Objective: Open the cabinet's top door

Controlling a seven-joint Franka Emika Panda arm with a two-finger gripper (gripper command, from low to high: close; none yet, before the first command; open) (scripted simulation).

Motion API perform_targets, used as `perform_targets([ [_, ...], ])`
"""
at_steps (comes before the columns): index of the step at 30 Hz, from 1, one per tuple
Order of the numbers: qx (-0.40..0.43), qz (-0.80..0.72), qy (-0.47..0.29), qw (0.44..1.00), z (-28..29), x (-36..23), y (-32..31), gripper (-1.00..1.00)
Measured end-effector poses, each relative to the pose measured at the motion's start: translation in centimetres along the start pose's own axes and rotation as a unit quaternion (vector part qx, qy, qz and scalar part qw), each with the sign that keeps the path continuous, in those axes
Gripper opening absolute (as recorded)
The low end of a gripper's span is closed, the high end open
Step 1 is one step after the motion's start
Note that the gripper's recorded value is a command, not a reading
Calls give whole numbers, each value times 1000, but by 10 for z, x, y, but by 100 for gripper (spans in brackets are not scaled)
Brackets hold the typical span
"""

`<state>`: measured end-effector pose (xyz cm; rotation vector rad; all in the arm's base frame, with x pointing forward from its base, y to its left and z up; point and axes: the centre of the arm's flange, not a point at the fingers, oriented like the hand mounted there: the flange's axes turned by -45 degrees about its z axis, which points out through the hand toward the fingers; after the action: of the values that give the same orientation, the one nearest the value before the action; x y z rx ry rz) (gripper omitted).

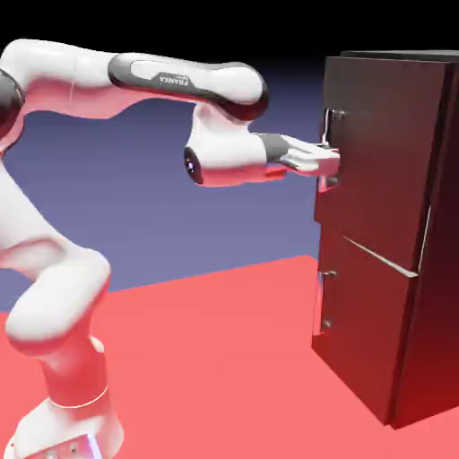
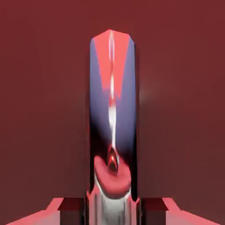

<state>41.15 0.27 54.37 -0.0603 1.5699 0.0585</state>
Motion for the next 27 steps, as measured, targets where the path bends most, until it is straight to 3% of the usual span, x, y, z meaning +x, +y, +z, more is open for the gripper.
perform_targets([
  [27,-285,0,0,959,-97,0,-115,-100],
])
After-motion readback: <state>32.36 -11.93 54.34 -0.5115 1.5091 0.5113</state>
